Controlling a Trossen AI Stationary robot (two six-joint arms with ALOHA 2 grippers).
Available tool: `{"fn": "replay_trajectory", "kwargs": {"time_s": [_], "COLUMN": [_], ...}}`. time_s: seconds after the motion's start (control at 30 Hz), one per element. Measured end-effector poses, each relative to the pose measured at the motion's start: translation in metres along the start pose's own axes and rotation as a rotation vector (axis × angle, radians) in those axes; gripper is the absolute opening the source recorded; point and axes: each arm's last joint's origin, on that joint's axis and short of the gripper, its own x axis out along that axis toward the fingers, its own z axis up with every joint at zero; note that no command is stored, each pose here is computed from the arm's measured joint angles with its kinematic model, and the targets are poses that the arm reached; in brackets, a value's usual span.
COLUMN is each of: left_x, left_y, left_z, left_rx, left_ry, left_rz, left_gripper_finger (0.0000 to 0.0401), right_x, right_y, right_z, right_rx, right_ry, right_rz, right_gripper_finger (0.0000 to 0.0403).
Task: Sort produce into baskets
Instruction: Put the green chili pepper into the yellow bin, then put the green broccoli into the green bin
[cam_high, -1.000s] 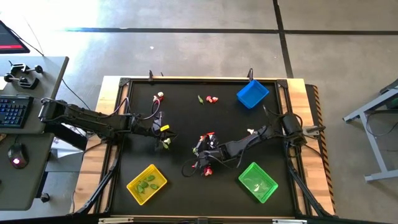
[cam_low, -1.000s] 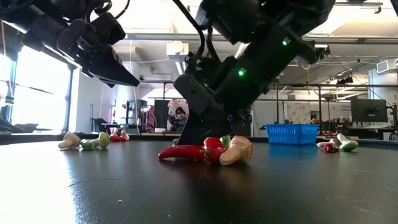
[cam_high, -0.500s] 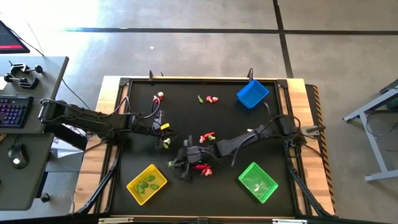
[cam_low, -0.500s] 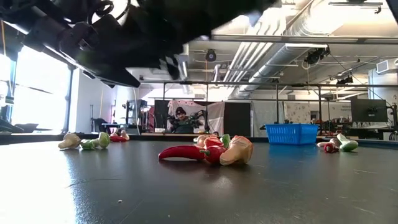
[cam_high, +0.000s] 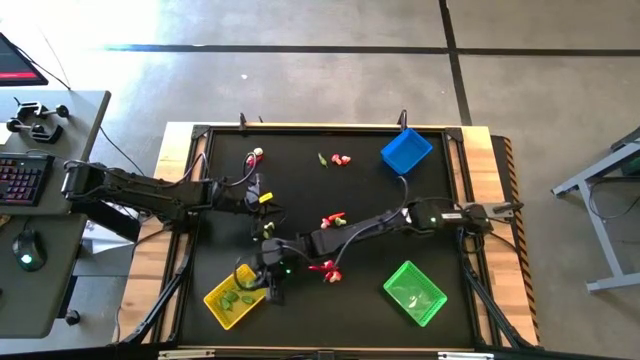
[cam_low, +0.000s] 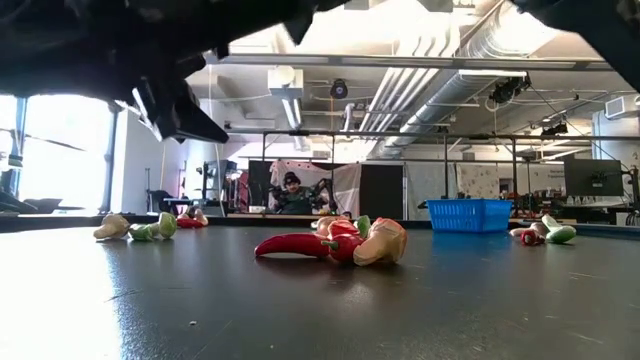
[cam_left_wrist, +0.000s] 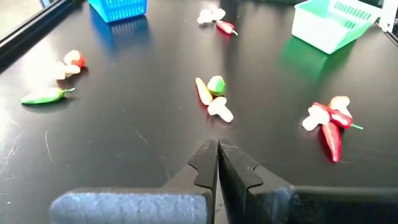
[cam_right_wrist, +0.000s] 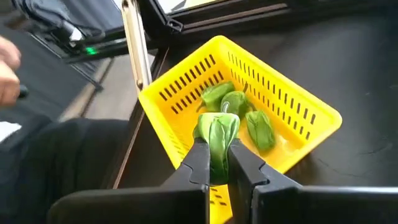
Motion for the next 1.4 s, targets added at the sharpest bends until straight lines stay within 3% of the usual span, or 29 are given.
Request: {"fn": "replay_trajectory", "kwargs": {"time_s": [0.17, 0.5, 0.77, 0.9, 1.13, 1.4], "left_x": [0.000, 0.000, 0.000, 0.000, 0.000, 0.000], "left_y": [0.001, 0.001, 0.001, 0.001, 0.001, 0.002], "left_z": [0.000, 0.000, 0.000, 0.000, -0.005, -0.003], "left_rx": [-0.008, -0.008, -0.007, -0.006, 0.029, 0.047], "left_ry": [0.000, 0.000, 0.001, 0.003, 0.046, 0.031], "left_rz": [0.004, 0.004, 0.004, 0.004, 0.014, 0.017], "left_gripper_finger": [0.0000, 0.0000, 0.0000, 0.0000, 0.0000, 0.0000], "right_x": [0.004, 0.004, 0.004, 0.002, -0.005, 0.000], "right_y": [-0.009, -0.009, -0.009, -0.008, 0.006, 0.008], "right_z": [-0.002, -0.001, -0.001, 0.002, 0.009, -0.003], "right_rx": [0.076, 0.075, 0.029, -0.049, -0.208, -0.187], "right_ry": [0.021, 0.017, 0.010, -0.012, -0.056, -0.120], "right_rz": [0.027, 0.025, 0.024, -0.005, -0.132, -0.207], "right_gripper_finger": [0.0019, 0.0107, 0.0117, 0.0104, 0.0008, 0.0003]}}
